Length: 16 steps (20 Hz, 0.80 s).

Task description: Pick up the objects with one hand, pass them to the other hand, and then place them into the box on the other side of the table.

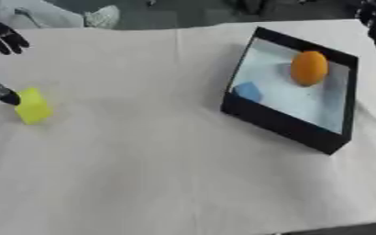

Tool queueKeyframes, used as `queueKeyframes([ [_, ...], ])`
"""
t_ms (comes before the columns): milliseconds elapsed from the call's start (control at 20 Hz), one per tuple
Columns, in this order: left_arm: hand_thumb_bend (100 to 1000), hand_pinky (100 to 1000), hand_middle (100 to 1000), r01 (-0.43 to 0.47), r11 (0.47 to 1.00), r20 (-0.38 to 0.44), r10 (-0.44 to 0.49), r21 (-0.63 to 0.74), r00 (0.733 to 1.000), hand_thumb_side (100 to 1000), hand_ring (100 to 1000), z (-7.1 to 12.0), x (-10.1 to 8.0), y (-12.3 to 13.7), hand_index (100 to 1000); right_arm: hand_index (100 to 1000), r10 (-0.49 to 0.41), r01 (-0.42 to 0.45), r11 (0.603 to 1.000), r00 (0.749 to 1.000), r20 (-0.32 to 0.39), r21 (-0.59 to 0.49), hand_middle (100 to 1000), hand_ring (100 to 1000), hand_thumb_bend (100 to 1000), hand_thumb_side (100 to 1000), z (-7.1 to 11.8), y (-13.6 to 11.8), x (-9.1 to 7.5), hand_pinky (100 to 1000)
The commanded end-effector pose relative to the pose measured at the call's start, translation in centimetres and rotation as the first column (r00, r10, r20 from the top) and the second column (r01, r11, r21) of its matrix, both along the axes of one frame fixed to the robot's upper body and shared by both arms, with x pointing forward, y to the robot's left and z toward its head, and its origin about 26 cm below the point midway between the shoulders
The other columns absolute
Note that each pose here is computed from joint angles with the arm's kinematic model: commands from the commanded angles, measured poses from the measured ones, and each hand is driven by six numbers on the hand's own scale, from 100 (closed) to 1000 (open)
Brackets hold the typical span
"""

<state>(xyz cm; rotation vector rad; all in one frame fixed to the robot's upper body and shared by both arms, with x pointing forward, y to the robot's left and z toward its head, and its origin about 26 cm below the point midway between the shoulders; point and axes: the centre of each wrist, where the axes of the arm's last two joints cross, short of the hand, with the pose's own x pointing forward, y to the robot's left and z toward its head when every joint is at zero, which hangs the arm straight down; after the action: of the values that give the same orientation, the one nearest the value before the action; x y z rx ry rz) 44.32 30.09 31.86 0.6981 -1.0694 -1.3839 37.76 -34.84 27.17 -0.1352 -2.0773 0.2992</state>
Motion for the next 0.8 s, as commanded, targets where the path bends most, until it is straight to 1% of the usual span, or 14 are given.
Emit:
queueKeyframes([
  [50,707,922,797,-0.028,0.999,-0.002,0.028,0.037,1.000,100,890,0.8,0.8,0.4,864,1000,-0.017,0.018,0.999,0.999,0.033,-0.030,1000,1000,100,519,1.4,-0.6,-0.5,1000],
  [400,726,924,801,-0.046,0.997,-0.014,0.047,0.067,0.999,100,895,0.5,2.5,-0.5,873,1000,-0.023,0.024,1.000,0.999,0.028,-0.020,1000,1000,100,523,1.4,-0.7,-0.5,1000],
  [500,745,927,808,-0.072,0.993,-0.025,0.074,0.090,0.997,100,903,0.2,2.9,-0.5,876,1000,-0.022,0.023,1.000,0.999,0.029,-0.019,1000,1000,100,523,1.4,-0.7,-0.5,1000],
  [800,765,926,820,-0.145,0.982,-0.057,0.153,0.124,0.987,100,907,-1.0,3.8,0.4,883,1000,-0.022,0.022,1.000,0.999,0.031,-0.016,1000,1000,100,523,1.4,-0.7,-0.5,1000],
])
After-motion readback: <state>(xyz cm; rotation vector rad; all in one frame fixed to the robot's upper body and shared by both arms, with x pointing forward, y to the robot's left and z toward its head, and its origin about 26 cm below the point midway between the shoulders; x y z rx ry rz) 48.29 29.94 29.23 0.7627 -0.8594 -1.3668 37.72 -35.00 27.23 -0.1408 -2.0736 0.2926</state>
